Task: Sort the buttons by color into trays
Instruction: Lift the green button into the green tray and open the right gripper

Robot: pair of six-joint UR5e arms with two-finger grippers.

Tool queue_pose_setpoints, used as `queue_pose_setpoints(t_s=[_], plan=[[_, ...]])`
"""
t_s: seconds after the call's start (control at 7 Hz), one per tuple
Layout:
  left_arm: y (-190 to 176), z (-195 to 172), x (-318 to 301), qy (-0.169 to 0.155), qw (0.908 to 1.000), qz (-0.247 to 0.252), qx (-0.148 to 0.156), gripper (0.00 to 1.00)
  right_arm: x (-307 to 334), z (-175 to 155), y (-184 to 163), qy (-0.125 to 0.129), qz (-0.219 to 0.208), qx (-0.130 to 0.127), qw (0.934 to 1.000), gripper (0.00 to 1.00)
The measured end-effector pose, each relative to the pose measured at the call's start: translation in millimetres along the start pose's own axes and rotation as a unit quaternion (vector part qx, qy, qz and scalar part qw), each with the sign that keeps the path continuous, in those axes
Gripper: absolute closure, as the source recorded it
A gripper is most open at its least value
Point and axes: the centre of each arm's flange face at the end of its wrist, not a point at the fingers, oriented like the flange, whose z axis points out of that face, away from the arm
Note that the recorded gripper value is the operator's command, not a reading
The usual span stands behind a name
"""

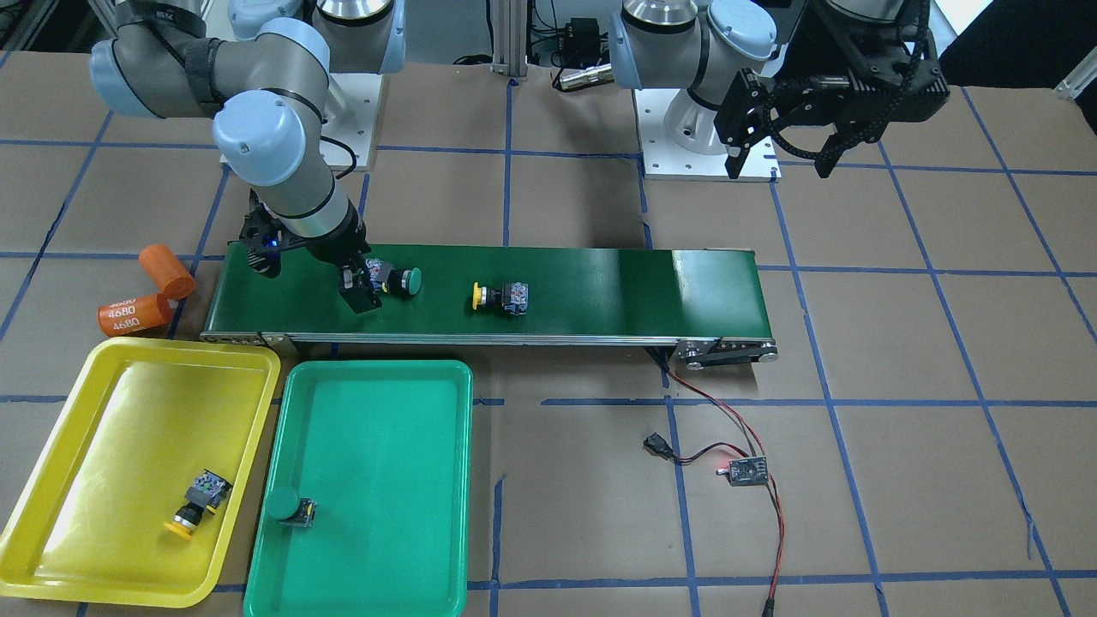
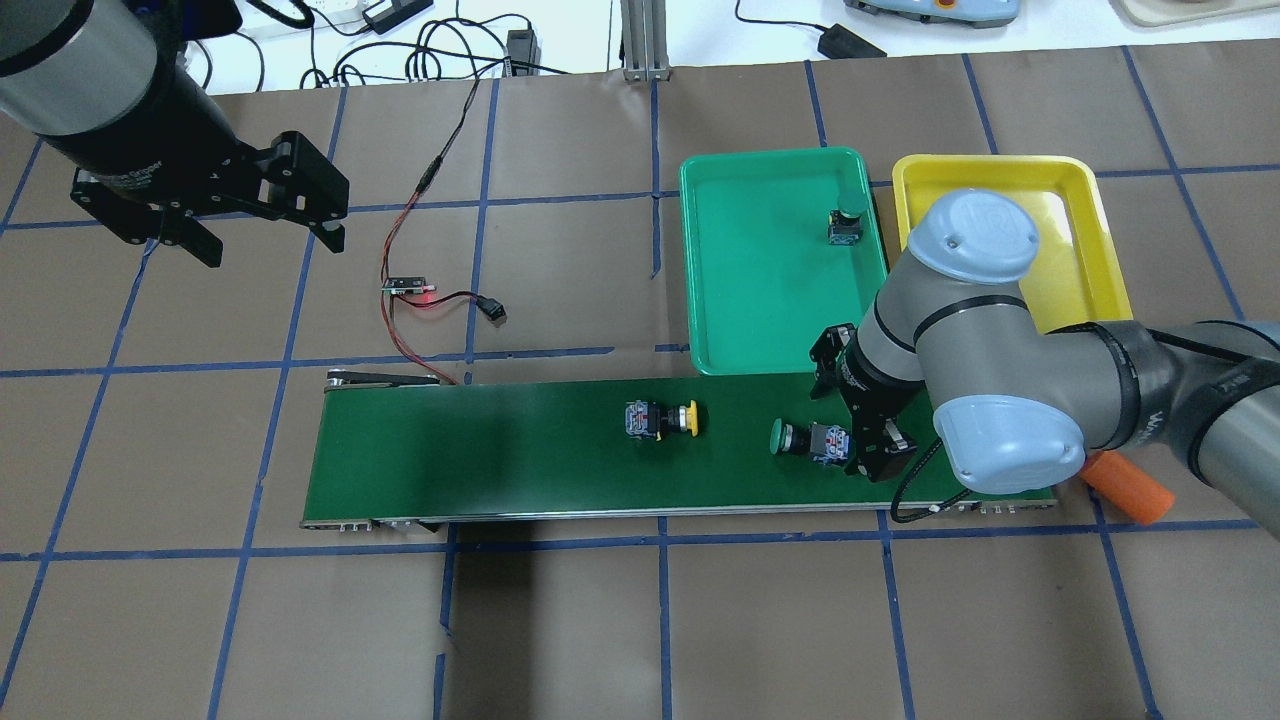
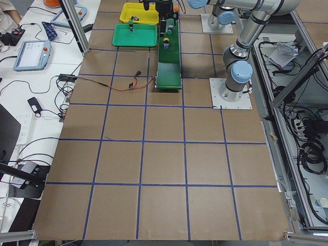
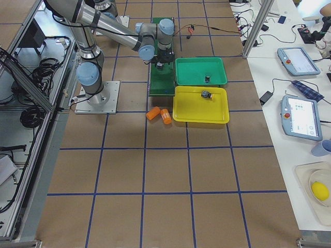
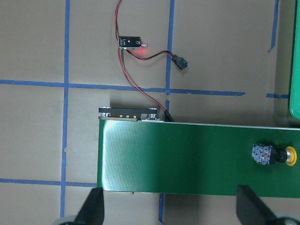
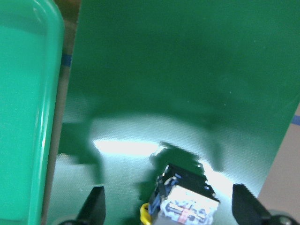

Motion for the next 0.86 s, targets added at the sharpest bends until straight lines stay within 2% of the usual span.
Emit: queue_pose_setpoints(t_s=[0.14, 0.29, 0.57, 0.86], plan=[[0, 0, 0, 0.0, 1.0, 0.0, 0.0, 0.0, -2, 4, -1, 0.004, -0.002, -0.001, 1.0, 1.0], [0, 0, 1, 0.001, 1.0, 0.0, -0.001, 0.0, -4, 5, -2, 0.002, -0.01, -0.001, 0.9999, 1.0], [0, 1, 1, 0.001, 1.0, 0.001, -0.002, 0.0, -11, -5, -4, -0.015, -0.053, 0.011, 0.9984, 1.0], [1, 1, 1, 0.001, 1.0, 0.001, -0.002, 0.0, -34, -44, -13, -0.043, -0.087, 0.044, 0.9943, 1.0]])
